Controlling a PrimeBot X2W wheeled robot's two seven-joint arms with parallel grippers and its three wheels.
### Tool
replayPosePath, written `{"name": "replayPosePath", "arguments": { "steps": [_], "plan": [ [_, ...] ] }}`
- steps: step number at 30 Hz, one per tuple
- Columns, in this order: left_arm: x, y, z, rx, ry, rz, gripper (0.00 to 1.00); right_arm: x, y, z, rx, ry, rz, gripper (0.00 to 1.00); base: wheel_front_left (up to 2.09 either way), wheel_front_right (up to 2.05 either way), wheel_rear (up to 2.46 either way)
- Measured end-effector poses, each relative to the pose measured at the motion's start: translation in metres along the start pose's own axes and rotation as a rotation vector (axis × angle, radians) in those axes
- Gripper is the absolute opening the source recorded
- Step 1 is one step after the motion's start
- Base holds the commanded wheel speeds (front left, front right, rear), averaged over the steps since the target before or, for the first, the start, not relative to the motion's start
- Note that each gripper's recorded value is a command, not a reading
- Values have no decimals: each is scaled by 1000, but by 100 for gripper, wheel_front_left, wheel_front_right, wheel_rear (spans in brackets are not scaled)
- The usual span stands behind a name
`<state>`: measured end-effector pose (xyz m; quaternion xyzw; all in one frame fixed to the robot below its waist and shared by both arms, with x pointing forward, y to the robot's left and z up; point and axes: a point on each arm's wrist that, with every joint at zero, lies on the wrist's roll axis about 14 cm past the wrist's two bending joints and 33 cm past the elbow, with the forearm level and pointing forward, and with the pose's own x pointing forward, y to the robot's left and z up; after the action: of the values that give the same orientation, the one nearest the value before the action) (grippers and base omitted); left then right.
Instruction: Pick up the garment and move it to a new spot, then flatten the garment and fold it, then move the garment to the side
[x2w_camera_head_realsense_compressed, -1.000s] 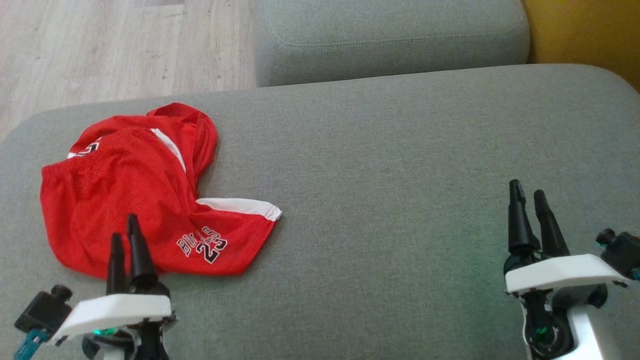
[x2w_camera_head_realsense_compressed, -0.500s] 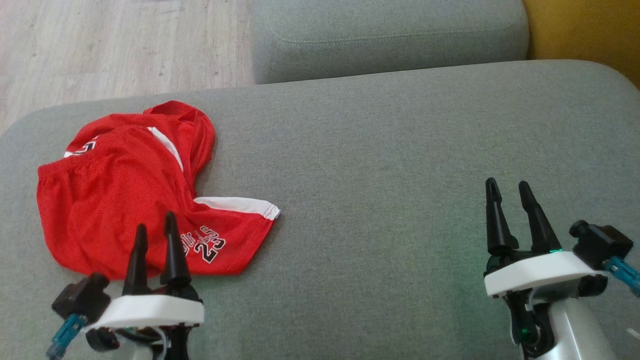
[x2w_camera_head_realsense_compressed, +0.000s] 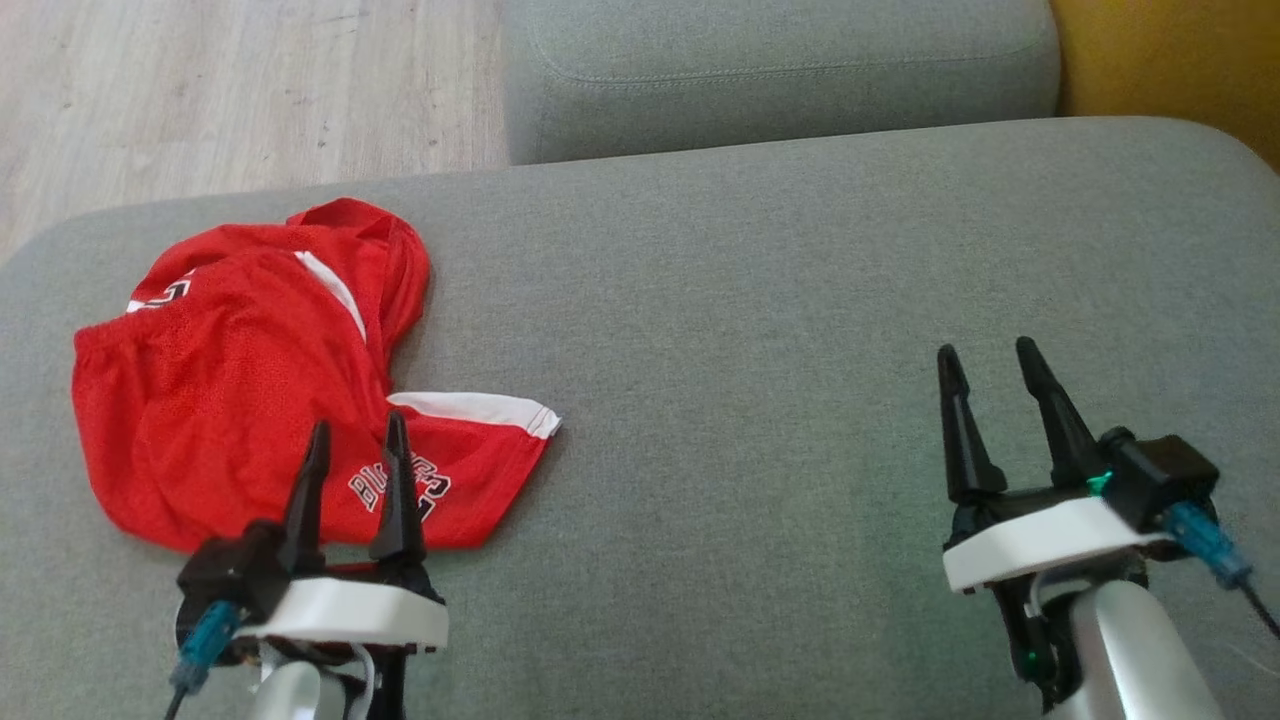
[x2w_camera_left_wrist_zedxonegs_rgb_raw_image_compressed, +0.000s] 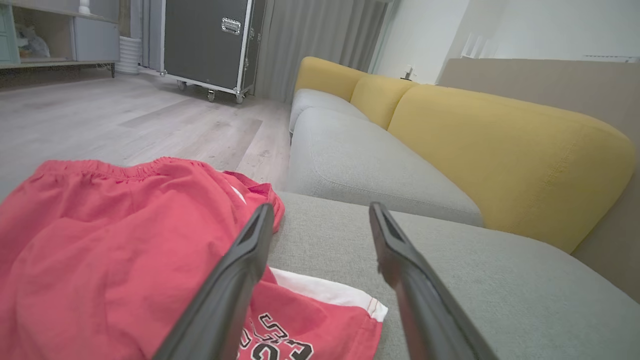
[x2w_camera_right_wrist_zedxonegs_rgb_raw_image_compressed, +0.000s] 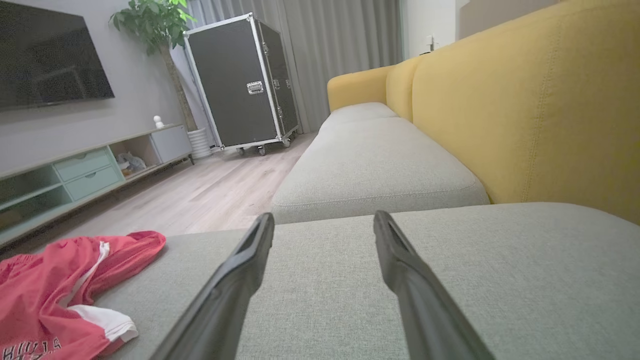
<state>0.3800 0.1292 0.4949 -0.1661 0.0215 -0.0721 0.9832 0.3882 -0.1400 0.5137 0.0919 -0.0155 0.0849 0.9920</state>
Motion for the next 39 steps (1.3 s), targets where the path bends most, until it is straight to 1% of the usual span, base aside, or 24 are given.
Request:
{"name": "replayPosePath", "arguments": {
  "steps": [7, 10, 13, 16, 23, 26, 29, 32, 34, 35, 39],
  "plan": [
    [2, -7, 1, 117, -8, -30, 100, 0, 6, 3, -109, -13, 28, 100, 0, 0, 0],
    [1, -14, -6, 250, 13, -80, 100, -1, 8, 5, -154, -22, 38, 100, 0, 0, 0],
    [2, -22, -8, 318, 8, -104, 100, -1, 12, 5, -202, -23, 54, 100, 0, 0, 0],
    [3, -29, -11, 366, 5, -125, 100, -1, 14, 6, -233, -30, 62, 100, 0, 0, 0],
    [-1, -34, -20, 488, 9, -162, 100, 2, 22, 11, -354, -53, 98, 100, 0, 0, 0],
    [-1, -39, -20, 531, -4, -187, 100, 3, 24, 13, -384, -67, 110, 100, 0, 0, 0],
    [1, -42, -12, 523, -35, -184, 100, 3, 27, 14, -411, -73, 119, 100, 0, 0, 0],
    [3, -43, 2, 466, -80, -163, 100, 4, 28, 17, -402, -89, 122, 100, 0, 0, 0],
    [4, -41, 12, 416, -109, -139, 100, 3, 28, 19, -360, -100, 117, 100, 0, 0, 0],
    [4, -37, 17, 350, -122, -118, 100, 3, 25, 20, -289, -106, 104, 100, 0, 0, 0],
    [0, -20, 14, 222, -101, -60, 100, 1, 14, 15, -148, -95, 60, 100, 0, 0, 0]
  ]
}}
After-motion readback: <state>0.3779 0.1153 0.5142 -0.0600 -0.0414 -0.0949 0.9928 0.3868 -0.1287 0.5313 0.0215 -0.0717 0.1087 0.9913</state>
